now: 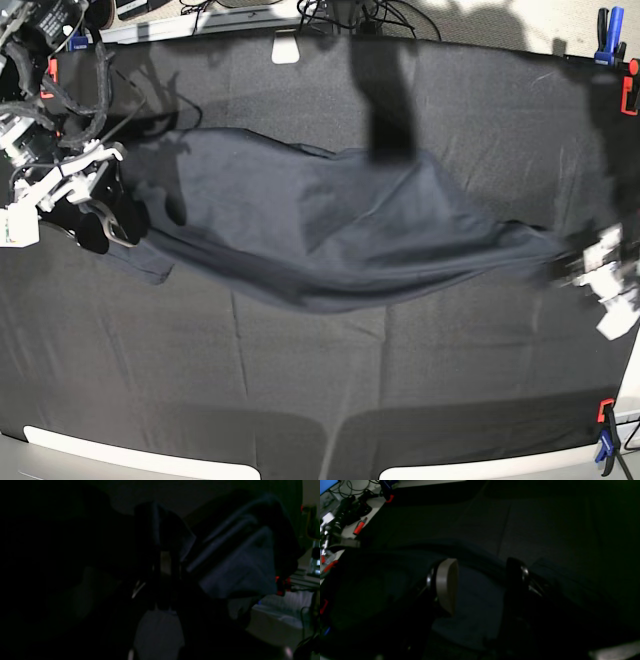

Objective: Layout the t-shirt on the table in an organized manner, then fold the t-shirt properly
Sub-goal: 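Pull the shirt end away from the right gripper to stretch it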

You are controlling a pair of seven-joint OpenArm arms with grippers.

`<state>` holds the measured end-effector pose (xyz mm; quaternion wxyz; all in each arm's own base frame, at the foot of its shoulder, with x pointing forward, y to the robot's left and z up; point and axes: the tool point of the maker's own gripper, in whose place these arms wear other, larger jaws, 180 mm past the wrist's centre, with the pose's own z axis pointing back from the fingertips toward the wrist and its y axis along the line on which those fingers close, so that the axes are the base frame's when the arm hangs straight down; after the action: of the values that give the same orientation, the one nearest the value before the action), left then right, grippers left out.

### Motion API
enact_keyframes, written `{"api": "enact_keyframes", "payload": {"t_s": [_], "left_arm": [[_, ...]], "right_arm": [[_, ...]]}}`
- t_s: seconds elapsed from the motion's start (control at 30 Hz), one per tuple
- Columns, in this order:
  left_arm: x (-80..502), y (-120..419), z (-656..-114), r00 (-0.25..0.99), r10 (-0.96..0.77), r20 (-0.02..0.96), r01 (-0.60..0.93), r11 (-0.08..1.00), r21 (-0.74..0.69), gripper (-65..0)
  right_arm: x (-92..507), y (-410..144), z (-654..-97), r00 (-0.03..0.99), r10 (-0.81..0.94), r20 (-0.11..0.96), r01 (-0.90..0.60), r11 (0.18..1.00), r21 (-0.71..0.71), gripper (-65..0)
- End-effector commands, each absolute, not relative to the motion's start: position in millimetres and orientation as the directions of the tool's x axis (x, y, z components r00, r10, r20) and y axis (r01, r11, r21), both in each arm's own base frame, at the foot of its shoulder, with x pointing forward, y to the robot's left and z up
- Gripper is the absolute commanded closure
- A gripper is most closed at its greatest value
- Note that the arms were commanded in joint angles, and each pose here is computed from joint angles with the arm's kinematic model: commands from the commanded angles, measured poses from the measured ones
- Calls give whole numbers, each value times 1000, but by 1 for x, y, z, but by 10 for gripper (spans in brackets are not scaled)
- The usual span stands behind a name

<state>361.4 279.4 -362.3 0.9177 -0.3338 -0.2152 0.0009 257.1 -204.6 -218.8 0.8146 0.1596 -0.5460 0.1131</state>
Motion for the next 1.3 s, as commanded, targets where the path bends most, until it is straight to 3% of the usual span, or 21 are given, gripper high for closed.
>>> {"api": "enact_keyframes", "payload": {"t_s": [0.0,0.23,0.43,0.63,0.83,0.97,1.13,1.27], "left_arm": [[361,298,-347,894,159,418,142,785,-603,0],[288,335,-371,949,175,263,27,785,-619,0],[254,341,-391,947,243,208,-57,766,-640,0],[286,338,-364,879,331,343,-3,723,-691,0],[315,331,-318,819,263,510,156,753,-639,0],[331,313,-295,772,210,600,260,757,-599,0],[341,303,-308,727,113,678,290,843,-452,0],[329,301,-336,724,-27,689,280,924,-258,0]], "right_arm": [[258,-200,-204,316,40,948,-399,912,95,-306],[258,-200,-204,316,40,948,-398,913,94,-306],[258,-200,-204,316,40,948,-398,913,94,-305],[258,-200,-204,316,40,948,-398,913,94,-306],[259,-197,-205,316,45,948,-411,907,94,-305],[260,-165,-213,330,24,944,-474,868,144,-305],[263,-114,-238,385,71,920,-520,841,152,-305],[267,-93,-243,373,132,919,-520,849,89,-305]]}}
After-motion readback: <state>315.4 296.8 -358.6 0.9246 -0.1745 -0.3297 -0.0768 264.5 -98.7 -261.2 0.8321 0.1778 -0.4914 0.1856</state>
